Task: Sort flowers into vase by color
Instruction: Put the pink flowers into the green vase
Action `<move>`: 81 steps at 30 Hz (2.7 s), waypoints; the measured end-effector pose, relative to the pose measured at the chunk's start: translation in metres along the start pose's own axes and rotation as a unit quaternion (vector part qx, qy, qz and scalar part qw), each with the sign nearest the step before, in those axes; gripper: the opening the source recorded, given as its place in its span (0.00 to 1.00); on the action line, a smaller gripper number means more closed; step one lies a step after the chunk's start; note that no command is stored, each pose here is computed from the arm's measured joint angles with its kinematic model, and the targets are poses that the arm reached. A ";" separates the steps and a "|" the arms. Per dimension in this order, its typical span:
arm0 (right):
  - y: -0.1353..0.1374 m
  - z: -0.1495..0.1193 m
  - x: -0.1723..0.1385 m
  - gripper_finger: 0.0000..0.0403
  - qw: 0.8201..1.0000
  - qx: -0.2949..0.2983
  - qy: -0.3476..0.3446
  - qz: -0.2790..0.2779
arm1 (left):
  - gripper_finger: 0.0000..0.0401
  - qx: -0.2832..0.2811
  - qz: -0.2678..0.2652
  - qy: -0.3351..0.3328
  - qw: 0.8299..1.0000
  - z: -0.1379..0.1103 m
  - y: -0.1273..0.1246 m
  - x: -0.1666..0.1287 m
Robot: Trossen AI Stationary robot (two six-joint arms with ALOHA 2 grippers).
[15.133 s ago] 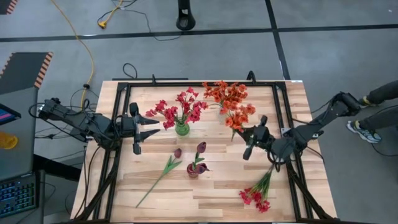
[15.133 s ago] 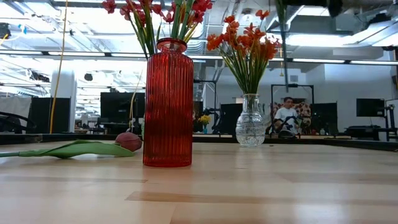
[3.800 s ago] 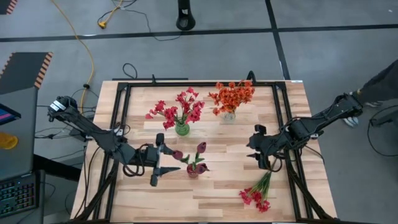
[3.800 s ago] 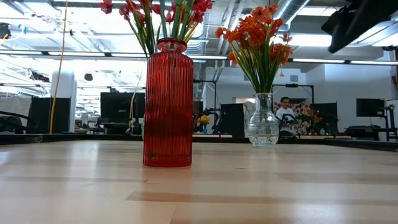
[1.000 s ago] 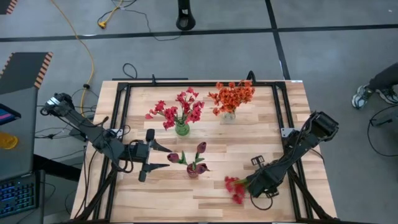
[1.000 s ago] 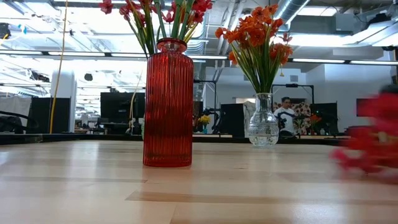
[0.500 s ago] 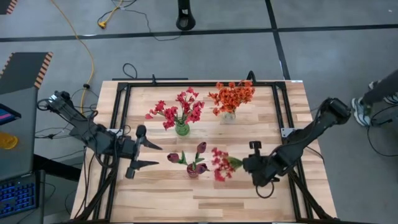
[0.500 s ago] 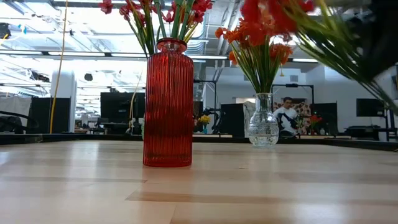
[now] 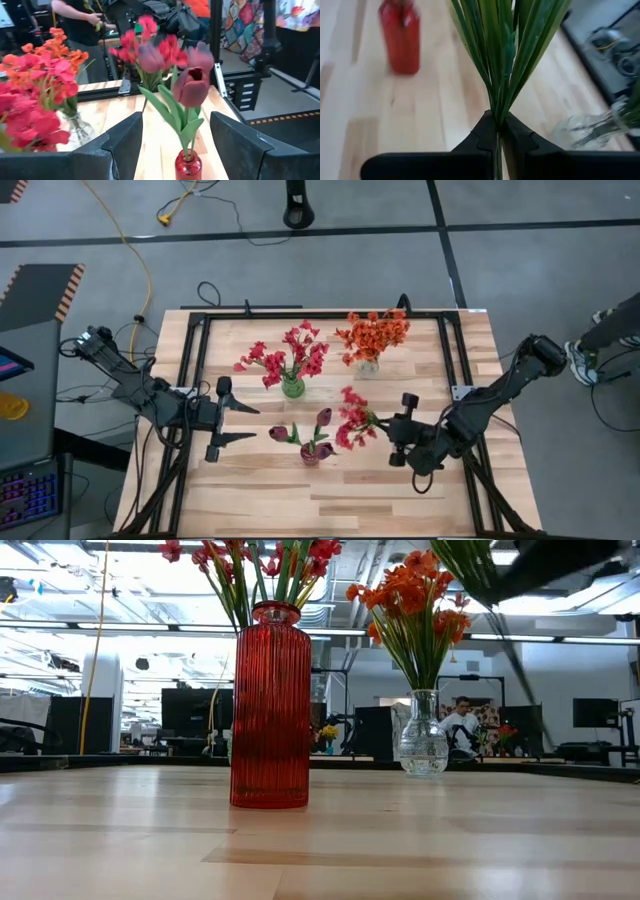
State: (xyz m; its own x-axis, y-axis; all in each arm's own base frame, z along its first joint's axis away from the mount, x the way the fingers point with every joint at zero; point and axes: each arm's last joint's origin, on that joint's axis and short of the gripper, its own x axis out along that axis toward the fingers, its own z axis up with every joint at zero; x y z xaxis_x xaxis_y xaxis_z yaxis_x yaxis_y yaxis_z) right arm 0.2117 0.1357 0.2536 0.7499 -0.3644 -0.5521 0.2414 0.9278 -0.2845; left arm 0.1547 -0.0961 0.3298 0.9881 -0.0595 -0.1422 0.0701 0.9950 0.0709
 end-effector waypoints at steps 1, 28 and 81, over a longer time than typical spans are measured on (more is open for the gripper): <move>-0.001 0.002 0.001 0.11 1.000 0.009 -0.011 -0.011 | 0.55 0.001 0.005 0.002 1.000 0.000 0.000 0.000; -0.029 0.091 0.004 0.11 0.952 0.027 -0.290 -0.096 | 0.55 0.001 0.107 -0.128 0.986 0.030 0.023 0.006; -0.074 0.139 0.009 0.11 0.942 0.078 -0.326 -0.027 | 0.55 0.037 0.137 -0.106 0.984 0.092 0.073 0.163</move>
State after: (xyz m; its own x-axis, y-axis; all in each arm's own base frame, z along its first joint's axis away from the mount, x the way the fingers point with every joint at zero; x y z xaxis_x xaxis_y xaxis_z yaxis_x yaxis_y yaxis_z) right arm 0.2860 0.0750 0.3783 0.9404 -0.3319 0.0735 0.3395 0.9282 -0.1522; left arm 0.3338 -0.0406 0.4030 0.9771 0.1873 0.1012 -0.2012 0.9679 0.1509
